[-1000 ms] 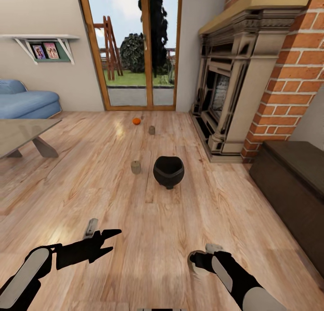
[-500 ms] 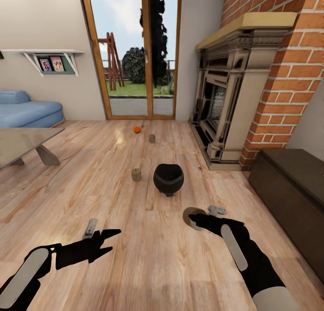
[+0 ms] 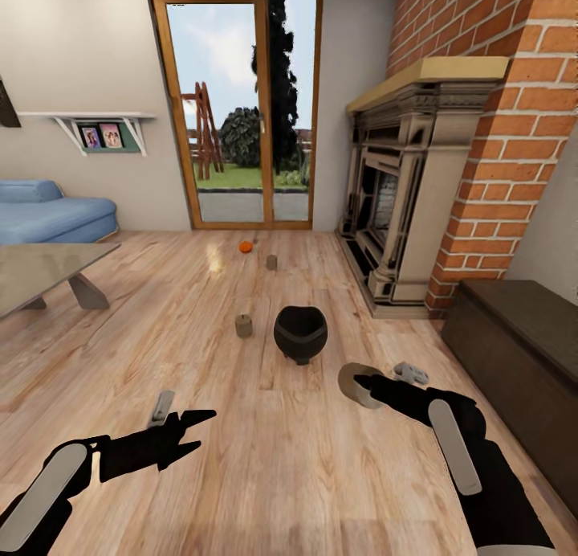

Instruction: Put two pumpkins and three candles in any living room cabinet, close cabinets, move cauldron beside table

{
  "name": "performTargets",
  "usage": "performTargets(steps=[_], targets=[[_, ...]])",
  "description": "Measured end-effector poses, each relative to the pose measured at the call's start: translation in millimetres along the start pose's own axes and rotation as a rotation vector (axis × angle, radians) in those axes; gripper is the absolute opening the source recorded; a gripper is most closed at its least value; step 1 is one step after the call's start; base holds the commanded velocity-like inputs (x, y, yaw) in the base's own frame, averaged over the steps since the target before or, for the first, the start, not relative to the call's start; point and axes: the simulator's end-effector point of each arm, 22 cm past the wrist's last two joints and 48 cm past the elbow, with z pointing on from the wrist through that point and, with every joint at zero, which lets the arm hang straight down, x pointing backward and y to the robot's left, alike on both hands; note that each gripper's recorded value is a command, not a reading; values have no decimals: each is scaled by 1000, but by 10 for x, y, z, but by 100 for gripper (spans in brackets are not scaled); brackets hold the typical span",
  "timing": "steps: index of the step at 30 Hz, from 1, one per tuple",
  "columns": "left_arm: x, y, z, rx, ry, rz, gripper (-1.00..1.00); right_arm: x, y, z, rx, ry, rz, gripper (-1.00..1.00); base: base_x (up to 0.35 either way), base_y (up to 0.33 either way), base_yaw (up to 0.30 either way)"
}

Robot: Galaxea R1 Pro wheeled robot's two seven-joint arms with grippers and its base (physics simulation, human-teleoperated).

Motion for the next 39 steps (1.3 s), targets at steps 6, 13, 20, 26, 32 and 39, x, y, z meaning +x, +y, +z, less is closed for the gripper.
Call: performTargets(steps=[6, 13, 20, 26, 32, 39], targets=[[-15, -109, -51, 13, -10, 18, 100, -111, 106, -149, -31, -12, 10, -100, 0, 0, 0], [-24, -180, -86, 22, -17, 30, 100, -158, 180, -227, -47, -17, 2, -100, 0, 0, 0], [-21, -181, -87, 21, -17, 30, 100, -159, 183, -227, -48, -17, 1, -100, 170, -17, 0], [-20, -180, -85, 21, -16, 30, 100, -152, 176, -223, -45, -15, 0, -100, 226, -213, 0], [-18, -181, -84, 21, -16, 30, 100, -137, 165, -210, -42, -13, 2, -100, 298, -58, 0], [-15, -184, -81, 22, -16, 30, 100, -130, 155, -199, -40, -12, 4, -100, 338, -2, 0]])
